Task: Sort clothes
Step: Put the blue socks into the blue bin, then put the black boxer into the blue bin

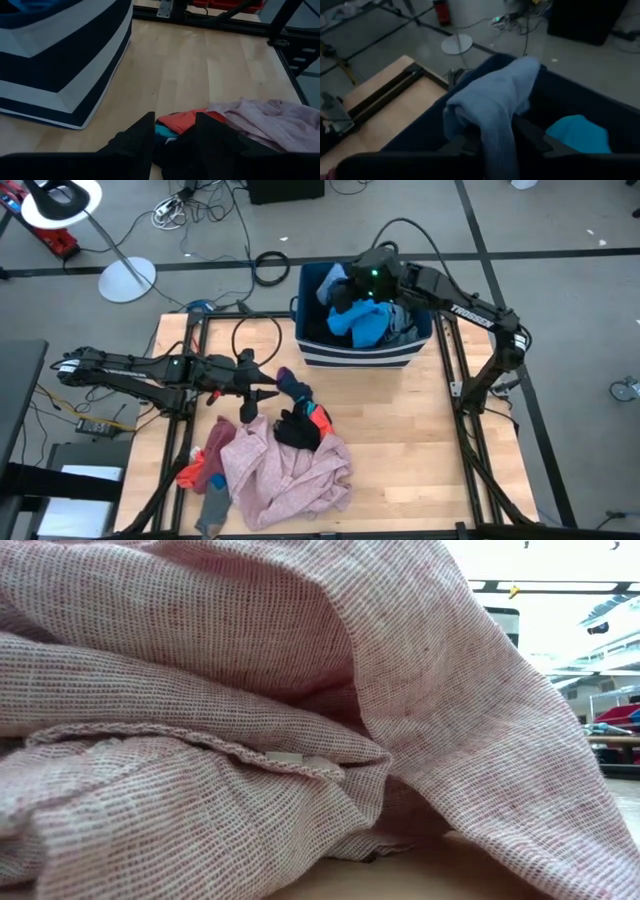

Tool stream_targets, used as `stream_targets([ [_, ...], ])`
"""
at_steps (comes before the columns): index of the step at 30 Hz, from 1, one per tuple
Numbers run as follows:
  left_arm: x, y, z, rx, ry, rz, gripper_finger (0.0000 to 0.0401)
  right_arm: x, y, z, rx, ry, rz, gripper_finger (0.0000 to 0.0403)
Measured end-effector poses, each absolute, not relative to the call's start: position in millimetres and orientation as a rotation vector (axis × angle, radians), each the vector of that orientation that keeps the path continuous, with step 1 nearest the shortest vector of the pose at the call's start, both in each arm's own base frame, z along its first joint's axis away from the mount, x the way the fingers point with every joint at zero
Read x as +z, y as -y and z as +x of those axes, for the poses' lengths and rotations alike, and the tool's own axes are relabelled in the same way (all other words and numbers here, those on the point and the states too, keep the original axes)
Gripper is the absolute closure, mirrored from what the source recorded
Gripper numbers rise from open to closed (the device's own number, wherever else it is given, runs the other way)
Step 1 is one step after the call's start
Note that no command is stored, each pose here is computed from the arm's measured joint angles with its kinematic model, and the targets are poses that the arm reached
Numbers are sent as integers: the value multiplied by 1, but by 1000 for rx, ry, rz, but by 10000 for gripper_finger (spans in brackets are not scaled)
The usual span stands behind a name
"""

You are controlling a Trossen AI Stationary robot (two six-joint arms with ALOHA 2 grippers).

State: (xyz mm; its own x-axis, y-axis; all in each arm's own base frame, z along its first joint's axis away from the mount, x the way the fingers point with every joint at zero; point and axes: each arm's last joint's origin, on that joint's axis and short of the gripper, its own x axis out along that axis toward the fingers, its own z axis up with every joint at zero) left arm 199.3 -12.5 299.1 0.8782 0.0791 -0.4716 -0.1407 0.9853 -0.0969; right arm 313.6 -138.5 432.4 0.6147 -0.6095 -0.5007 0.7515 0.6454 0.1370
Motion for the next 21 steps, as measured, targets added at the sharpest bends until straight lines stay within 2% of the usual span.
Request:
stream_targets([
  [9, 298, 13, 199, 108, -495, -152, 254, 430, 142, 315, -792, -443, 363, 222],
  [12, 297, 13, 198, 109, -505, -151, 254, 435, 133, 313, -717, -440, 381, 196],
  [16, 297, 13, 198, 109, -509, -151, 254, 445, 114, 310, -556, -418, 468, 181],
  [21, 297, 13, 198, 114, -510, -149, 254, 443, 74, 317, -417, -478, 488, 191],
])
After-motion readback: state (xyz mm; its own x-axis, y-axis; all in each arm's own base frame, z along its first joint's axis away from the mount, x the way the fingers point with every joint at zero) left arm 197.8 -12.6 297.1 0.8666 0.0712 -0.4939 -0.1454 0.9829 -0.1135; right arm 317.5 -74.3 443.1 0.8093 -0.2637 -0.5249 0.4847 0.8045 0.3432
